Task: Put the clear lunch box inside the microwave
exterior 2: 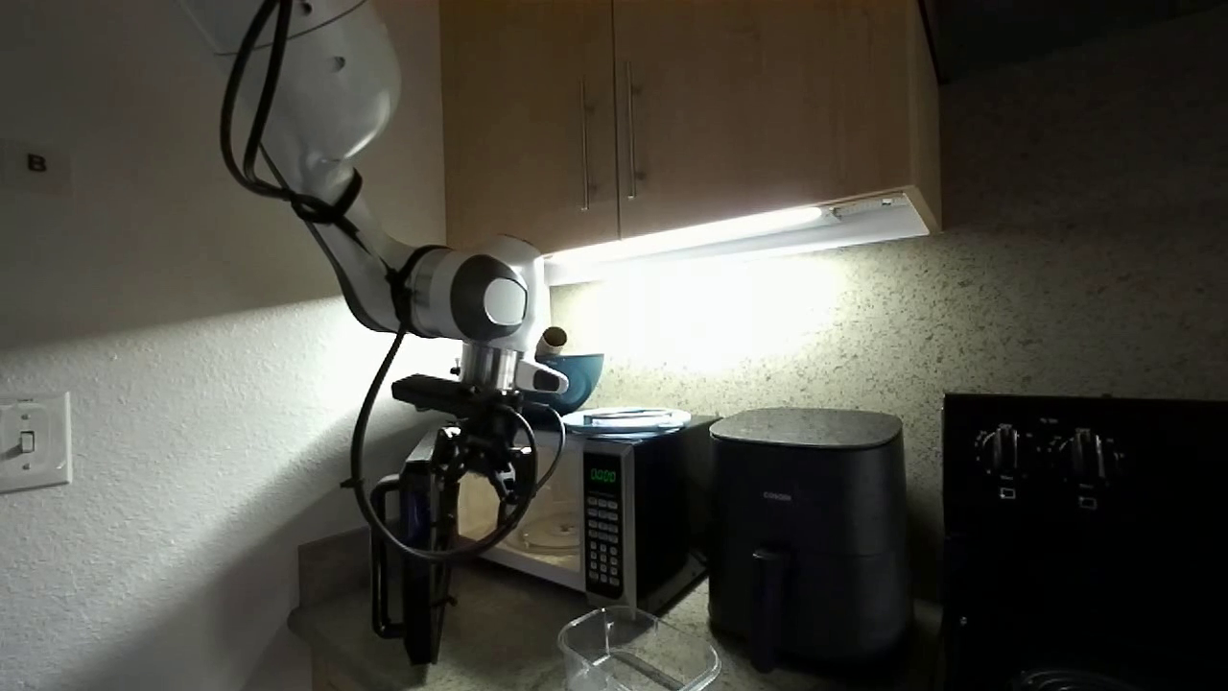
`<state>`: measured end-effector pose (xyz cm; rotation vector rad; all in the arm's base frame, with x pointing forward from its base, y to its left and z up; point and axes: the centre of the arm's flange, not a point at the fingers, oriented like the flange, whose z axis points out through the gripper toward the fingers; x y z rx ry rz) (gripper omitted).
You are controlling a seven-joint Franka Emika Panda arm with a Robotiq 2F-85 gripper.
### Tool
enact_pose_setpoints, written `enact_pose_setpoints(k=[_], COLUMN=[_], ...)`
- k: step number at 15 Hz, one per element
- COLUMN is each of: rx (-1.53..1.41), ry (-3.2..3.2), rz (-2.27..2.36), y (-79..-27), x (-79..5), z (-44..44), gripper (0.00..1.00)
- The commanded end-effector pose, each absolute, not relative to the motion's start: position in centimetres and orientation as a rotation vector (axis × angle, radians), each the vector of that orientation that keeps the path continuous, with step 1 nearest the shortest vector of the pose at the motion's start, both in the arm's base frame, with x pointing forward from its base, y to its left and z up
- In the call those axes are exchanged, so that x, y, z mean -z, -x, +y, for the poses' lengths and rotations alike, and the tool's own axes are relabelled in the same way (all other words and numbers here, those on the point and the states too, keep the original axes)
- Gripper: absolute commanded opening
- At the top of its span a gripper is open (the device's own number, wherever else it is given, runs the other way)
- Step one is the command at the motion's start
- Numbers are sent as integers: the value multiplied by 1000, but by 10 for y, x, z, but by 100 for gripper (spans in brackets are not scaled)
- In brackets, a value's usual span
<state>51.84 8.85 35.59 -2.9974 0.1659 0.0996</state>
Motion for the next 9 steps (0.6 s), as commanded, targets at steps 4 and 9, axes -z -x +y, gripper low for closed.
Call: enact_pose_setpoints(k=[4, 9], rx=[-310, -357], ry=[3001, 2986], rz=[-98, -195], y=[-496, -488], x=[-347, -347], z=[111, 116], gripper=[100, 100])
